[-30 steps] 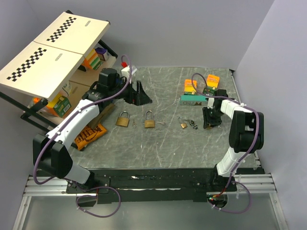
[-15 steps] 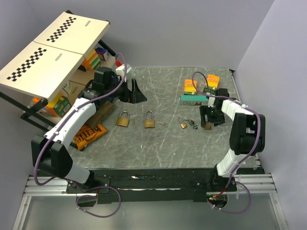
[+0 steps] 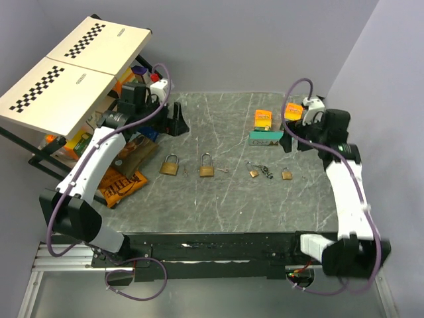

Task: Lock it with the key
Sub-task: Reset both arms

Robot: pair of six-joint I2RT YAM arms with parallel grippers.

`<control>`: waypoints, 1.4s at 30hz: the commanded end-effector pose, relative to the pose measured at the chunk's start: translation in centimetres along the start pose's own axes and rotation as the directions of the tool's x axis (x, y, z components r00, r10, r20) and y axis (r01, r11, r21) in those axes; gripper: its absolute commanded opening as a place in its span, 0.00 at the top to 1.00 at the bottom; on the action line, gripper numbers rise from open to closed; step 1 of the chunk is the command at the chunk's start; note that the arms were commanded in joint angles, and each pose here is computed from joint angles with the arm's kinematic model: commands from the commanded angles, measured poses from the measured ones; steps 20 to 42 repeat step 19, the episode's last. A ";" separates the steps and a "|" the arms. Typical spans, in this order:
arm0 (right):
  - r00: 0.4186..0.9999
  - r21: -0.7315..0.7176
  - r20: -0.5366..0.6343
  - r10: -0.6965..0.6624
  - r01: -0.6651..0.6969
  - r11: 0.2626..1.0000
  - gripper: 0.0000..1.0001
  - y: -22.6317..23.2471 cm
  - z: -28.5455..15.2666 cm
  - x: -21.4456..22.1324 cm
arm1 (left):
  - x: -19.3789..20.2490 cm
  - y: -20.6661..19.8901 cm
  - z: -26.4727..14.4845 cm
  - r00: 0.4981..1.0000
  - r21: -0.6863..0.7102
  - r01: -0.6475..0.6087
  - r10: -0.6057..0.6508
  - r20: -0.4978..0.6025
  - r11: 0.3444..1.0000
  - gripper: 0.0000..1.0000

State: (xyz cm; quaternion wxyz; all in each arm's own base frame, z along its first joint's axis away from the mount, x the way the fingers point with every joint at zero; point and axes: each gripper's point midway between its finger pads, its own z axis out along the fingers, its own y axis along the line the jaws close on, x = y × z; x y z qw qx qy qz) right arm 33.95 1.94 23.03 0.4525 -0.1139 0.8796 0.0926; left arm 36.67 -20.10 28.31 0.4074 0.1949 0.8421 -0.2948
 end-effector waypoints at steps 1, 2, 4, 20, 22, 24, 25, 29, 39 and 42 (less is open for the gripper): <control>0.978 -0.171 0.203 -0.055 0.091 0.981 0.01 5.3 -4.2 -2.7 | 1.5 0.8 -1.3 0.996 -0.093 -0.090 0.090 -0.012 0.992 0.04; 0.978 -0.205 0.198 -0.064 0.105 0.973 0.01 6.4 -4.3 -2.2 | 2.9 1.5 -0.9 0.995 -0.131 -0.095 0.090 -0.043 0.987 0.04; 0.980 -0.229 0.185 -0.073 0.115 0.967 0.01 7.5 -4.4 -0.7 | 4.1 0.7 -0.2 0.990 -0.133 -0.136 0.128 -0.063 0.982 0.04; 0.983 -0.328 0.123 -0.140 0.173 0.929 0.00 11.1 -4.0 5.6 | 9.8 -1.4 3.1 0.977 -0.049 -0.157 0.148 -0.154 0.986 0.04; 0.983 -0.328 0.123 -0.140 0.173 0.929 0.00 11.1 -4.0 5.6 | 9.8 -1.4 3.1 0.977 -0.049 -0.157 0.148 -0.154 0.986 0.04; 0.983 -0.328 0.123 -0.140 0.173 0.929 0.00 11.1 -4.0 5.6 | 9.8 -1.4 3.1 0.977 -0.049 -0.157 0.148 -0.154 0.986 0.04; 0.983 -0.328 0.123 -0.140 0.173 0.929 0.00 11.1 -4.0 5.6 | 9.8 -1.4 3.1 0.977 -0.049 -0.157 0.148 -0.154 0.986 0.04; 0.983 -0.328 0.123 -0.140 0.173 0.929 0.00 11.1 -4.0 5.6 | 9.8 -1.4 3.1 0.977 -0.049 -0.157 0.148 -0.154 0.986 0.04; 0.983 -0.328 0.123 -0.140 0.173 0.929 0.00 11.1 -4.0 5.6 | 9.8 -1.4 3.1 0.977 -0.049 -0.157 0.148 -0.154 0.986 0.04; 0.983 -0.328 0.123 -0.140 0.173 0.929 0.00 11.1 -4.0 5.6 | 9.8 -1.4 3.1 0.977 -0.049 -0.157 0.148 -0.154 0.986 0.04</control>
